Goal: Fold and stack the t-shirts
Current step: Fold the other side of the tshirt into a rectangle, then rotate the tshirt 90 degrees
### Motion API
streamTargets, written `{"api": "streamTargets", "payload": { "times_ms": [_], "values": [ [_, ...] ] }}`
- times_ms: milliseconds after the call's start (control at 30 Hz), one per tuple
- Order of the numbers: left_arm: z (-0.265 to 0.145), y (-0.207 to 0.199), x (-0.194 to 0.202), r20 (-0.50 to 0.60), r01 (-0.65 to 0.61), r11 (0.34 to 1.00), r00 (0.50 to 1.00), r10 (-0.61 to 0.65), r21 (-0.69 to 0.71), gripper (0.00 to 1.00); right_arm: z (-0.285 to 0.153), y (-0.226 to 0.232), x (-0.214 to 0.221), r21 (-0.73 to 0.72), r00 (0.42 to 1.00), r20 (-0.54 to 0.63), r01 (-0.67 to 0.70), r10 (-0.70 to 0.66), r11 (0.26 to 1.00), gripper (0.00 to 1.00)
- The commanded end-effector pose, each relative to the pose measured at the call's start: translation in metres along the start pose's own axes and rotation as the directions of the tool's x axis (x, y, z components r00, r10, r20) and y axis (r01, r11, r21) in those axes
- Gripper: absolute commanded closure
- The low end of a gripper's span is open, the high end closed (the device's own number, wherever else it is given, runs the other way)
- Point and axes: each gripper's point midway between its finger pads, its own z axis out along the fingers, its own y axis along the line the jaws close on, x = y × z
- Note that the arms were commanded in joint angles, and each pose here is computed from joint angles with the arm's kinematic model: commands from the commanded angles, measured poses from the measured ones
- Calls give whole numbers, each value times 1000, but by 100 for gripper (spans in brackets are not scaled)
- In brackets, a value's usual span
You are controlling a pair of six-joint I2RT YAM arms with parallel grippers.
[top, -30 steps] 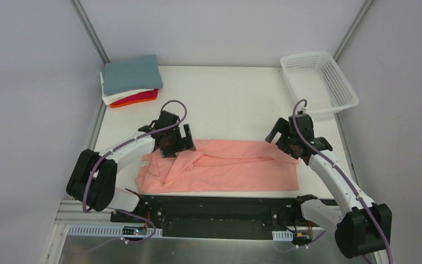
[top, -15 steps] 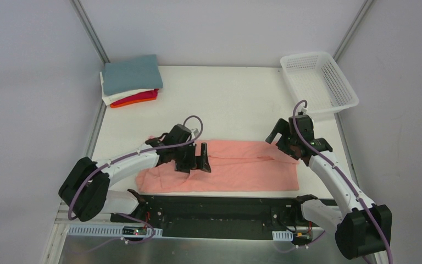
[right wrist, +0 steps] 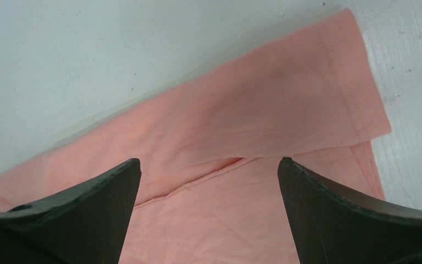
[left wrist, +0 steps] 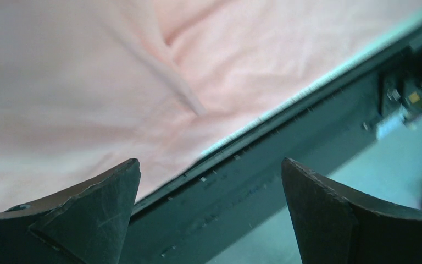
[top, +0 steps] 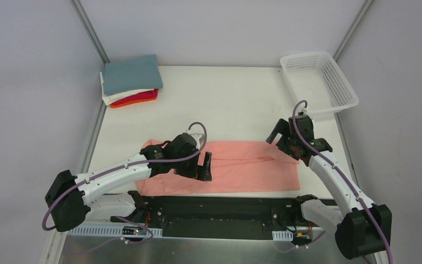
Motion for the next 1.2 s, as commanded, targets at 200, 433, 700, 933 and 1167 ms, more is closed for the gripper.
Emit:
{"api": "streamTargets", "payload": {
  "times_ms": [200, 433, 700, 933, 1167],
  "values": [
    [-5, 77, -60, 202, 196, 895, 972, -123, -402, 1, 4, 6, -8, -11, 1000, 15, 14, -14, 1000, 1],
    [15, 145, -66, 245, 433, 785, 901, -359, -442, 1, 33, 14, 0, -1, 997, -75, 17, -17, 1000, 1],
    [36, 203, -71, 237, 561, 679, 824, -515, -473, 1, 84, -23, 3, 199, 994, -106, -19, 41, 980, 1],
    [43, 228, -79, 216, 610, 641, 781, -586, -466, 1, 89, -44, 2, 231, 985, -110, -101, 130, 968, 1],
    [81, 207, -182, 192, 574, 766, 819, -541, -291, 2, 67, -20, 55, 81, 941, -279, -178, 194, 981, 1]
  ]
}}
